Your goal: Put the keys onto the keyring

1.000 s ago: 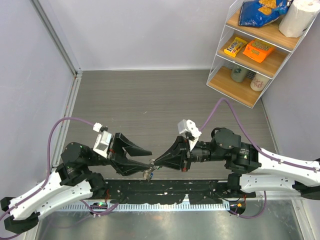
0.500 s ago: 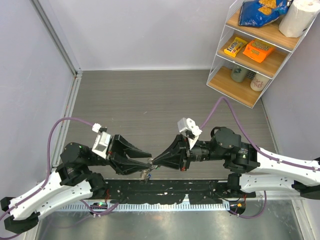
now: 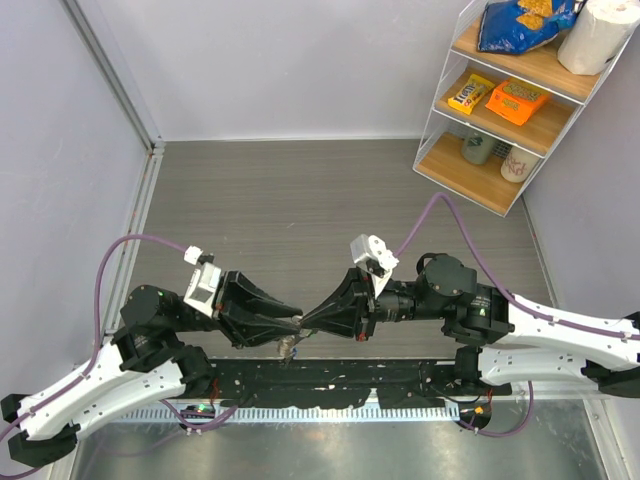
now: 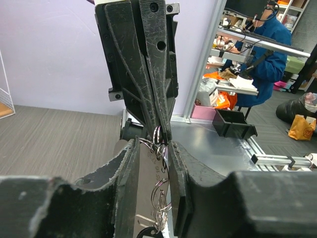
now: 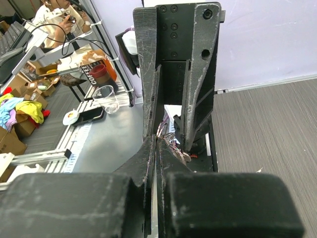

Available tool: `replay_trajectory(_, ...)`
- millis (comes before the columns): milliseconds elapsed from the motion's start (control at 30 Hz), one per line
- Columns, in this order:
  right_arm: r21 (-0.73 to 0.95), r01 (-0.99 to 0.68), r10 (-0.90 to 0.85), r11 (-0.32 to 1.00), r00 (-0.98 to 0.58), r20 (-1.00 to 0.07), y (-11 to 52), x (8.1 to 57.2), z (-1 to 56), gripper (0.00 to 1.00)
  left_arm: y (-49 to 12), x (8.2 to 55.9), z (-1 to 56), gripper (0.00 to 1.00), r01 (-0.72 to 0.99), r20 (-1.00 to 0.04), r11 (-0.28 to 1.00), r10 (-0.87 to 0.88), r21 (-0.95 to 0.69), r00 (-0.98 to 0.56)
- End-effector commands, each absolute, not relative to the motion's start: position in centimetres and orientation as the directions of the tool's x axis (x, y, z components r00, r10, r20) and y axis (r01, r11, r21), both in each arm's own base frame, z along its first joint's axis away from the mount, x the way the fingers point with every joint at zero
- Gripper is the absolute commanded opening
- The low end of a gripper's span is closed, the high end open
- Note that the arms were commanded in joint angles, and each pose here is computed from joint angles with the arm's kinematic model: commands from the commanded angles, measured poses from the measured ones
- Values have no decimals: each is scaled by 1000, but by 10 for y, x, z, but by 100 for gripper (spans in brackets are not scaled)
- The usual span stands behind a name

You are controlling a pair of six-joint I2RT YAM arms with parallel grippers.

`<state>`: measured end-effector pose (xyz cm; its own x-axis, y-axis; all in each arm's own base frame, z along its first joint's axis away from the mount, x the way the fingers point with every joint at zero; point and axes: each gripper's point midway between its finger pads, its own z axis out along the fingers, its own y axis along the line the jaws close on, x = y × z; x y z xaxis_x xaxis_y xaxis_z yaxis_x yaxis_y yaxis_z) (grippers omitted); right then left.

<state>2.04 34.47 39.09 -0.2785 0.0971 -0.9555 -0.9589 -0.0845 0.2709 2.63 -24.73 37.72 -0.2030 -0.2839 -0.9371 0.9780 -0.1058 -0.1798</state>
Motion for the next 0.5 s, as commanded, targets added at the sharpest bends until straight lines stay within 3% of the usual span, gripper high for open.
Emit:
replay_trajectory(0, 226, -966, 240, -123, -249, -938, 337, 18, 440, 5, -244, 27, 396, 32, 983, -924, -103, -338, -154, -180)
replay_trajectory(267, 212, -968, 267, -131, -241, -933, 333, 16, 446, 6, -245, 27, 391, 25, 981, -927, -103, -323, -164, -188)
replay_trajectory(333, 207, -970, 271, -128, -235, -933, 333, 17, 446, 6, -245, 28, 390, 16, 982, -928, -97, -321, -165, -188)
replay_trajectory(400, 202, -971, 277, -130, -231, -933, 333, 16, 447, 5, -245, 29, 389, 0, 981, -928, -90, -321, -171, -191)
replay_trajectory(467, 202, -971, 280, -129, -231, -932, 333, 17, 447, 6, -245, 30, 389, 0, 981, -928, -83, -321, -173, -190)
